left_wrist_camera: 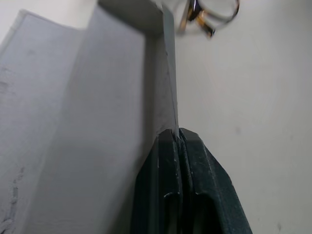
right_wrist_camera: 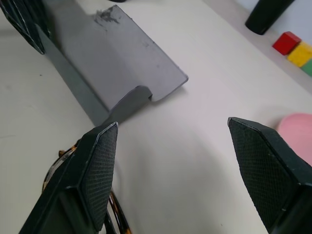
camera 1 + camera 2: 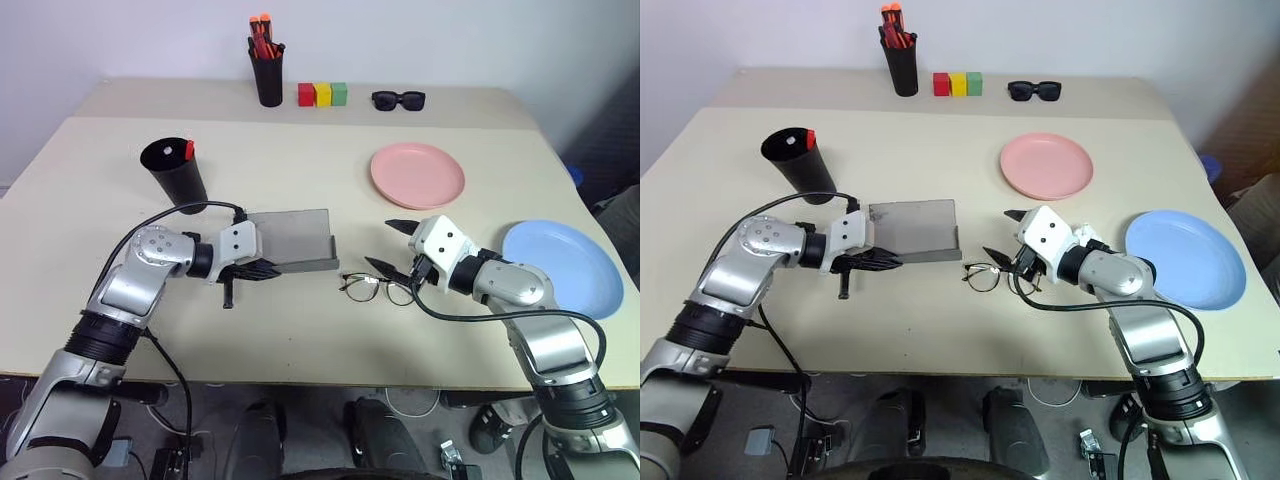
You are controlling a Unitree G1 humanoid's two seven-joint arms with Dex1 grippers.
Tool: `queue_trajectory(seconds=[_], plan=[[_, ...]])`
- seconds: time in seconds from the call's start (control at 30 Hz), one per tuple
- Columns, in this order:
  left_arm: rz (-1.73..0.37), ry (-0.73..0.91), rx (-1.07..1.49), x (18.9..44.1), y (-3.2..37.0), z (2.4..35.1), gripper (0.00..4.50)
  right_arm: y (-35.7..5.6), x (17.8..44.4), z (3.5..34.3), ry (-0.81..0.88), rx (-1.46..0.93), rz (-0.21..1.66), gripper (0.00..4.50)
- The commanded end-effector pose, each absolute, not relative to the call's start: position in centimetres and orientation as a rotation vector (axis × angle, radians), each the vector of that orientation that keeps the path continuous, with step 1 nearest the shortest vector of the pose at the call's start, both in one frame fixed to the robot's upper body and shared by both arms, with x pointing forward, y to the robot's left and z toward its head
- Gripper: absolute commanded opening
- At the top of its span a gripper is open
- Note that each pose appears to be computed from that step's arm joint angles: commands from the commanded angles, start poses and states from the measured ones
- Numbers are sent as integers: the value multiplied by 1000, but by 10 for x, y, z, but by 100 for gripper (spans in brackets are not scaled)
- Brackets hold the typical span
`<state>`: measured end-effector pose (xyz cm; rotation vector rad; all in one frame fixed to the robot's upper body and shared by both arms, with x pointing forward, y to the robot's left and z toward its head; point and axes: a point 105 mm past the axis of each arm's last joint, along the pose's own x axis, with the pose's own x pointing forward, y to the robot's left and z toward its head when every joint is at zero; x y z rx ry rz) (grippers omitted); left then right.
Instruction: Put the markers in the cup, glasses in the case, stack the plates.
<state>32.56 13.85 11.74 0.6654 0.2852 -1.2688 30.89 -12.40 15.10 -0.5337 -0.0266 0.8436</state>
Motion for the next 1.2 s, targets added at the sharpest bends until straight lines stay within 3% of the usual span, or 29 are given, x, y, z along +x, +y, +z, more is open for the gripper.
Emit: queue_trajectory(seconds=[0.03,0.1,0.33,0.47,0.77,0.9,1.0,1.17,1.2], plan=[[-1239,200,734,335,135,131,186,-119,303,163,-68,-580,870,367],[-1218,172,748,338,135,133,284,-119,301,161,-57,-619,882,367],[-1157,58,671,340,136,168,284,-126,297,152,30,-788,914,367],[-1154,-35,650,320,127,185,284,-135,294,144,65,-895,911,367],[-1186,35,467,257,104,142,284,-133,295,131,92,-932,869,367],[-1151,64,409,253,107,135,284,-132,298,129,77,-952,850,367],[-1099,74,392,259,115,133,289,-131,299,124,81,-956,852,288],[-1053,50,347,265,120,138,289,-131,300,118,101,-959,852,31],[-1048,48,342,265,120,138,289,-131,300,117,104,-960,855,9]])
